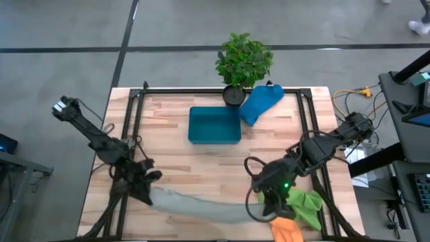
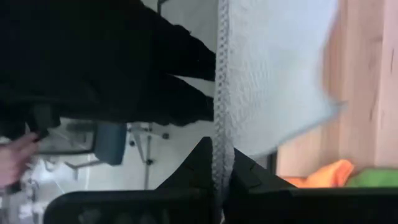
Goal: Fold microfiber towels
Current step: Fold the gray microfiber towel
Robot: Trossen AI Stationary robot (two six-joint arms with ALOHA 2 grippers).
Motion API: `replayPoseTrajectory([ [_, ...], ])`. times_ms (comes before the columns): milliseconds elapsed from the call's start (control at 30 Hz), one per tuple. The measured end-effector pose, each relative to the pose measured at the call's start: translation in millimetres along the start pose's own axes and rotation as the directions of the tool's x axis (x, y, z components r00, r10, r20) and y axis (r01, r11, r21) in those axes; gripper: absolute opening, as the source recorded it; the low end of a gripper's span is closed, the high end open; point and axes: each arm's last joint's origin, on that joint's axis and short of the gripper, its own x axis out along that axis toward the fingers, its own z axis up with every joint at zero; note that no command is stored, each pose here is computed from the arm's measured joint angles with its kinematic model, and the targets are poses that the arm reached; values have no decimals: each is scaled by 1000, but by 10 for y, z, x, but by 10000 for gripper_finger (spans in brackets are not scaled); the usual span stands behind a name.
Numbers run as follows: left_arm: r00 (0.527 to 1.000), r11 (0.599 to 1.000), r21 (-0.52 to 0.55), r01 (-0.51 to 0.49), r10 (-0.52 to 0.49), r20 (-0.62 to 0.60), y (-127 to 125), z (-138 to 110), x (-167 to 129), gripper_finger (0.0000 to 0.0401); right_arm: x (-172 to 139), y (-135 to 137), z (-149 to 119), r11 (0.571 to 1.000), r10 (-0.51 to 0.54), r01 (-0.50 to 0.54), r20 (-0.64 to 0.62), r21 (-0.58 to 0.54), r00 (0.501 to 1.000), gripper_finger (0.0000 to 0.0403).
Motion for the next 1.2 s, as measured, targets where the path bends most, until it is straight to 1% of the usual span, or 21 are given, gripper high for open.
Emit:
replayPoseTrajectory([
  [100, 995, 995, -37, -90, 89, -39, 170, -85, 155, 0, 40, -87, -55, 999, -52, 51, -47, -7, 998, 8],
  [200, 984, 984, -44, -171, 168, -63, 319, -150, 277, 0, 135, -275, -108, 990, -139, 137, -86, -20, 987, 8],
  [267, 975, 975, -45, -218, 216, -57, 394, -178, 332, 0, 196, -426, -147, 980, -197, 196, -117, -26, 973, 8],
  [367, 956, 955, -44, -292, 291, -36, 506, -222, 376, 0, 283, -677, -184, 966, -258, 257, -151, -21, 954, 8],
  [433, 930, 929, -42, -367, 365, -35, 579, -254, 377, 0, 338, -854, -223, 952, -302, 306, -178, -8, 936, 8],
  [500, 888, 888, -33, -459, 457, -40, 659, -294, 358, 0, 377, -1018, -262, 941, -333, 340, -204, -1, 921, 8],
  [533, 860, 860, -27, -510, 508, -40, 703, -315, 342, 0, 393, -1100, -283, 934, -349, 358, -217, 4, 912, 8],
  [633, 759, 759, -32, -651, 650, -26, 825, -369, 281, 0, 429, -1310, -348, 904, -410, 428, -242, 23, 879, 8],
  [733, 657, 656, -45, -753, 754, -2, 915, -407, 218, 0, 451, -1463, -371, 875, -467, 484, -227, 26, 855, 8],
  [800, 602, 601, -41, -798, 799, 10, 961, -427, 189, 0, 471, -1554, -372, 858, -501, 514, -196, 15, 843, 8],
  [833, 576, 576, -39, -816, 817, 15, 985, -434, 177, 0, 480, -1598, -362, 857, -505, 516, -178, 17, 845, 8],
  [967, 495, 495, -20, -868, 868, 32, 1084, -468, 170, 0, 521, -1774, -322, 865, -495, 500, -99, 33, 863, 8],
  [1033, 447, 448, -37, -893, 894, 37, 1143, -494, 168, 0, 528, -1857, -313, 864, -498, 501, -70, 45, 865, 8],
  [1133, 364, 367, -89, -926, 930, 46, 1237, -543, 157, 0, 504, -1974, -317, 831, -550, 552, -47, 68, 834, 8],
  [1200, 318, 320, -90, -943, 948, 34, 1301, -582, 154, 0, 483, -2047, -326, 813, -575, 577, -47, 78, 817, 8],
])
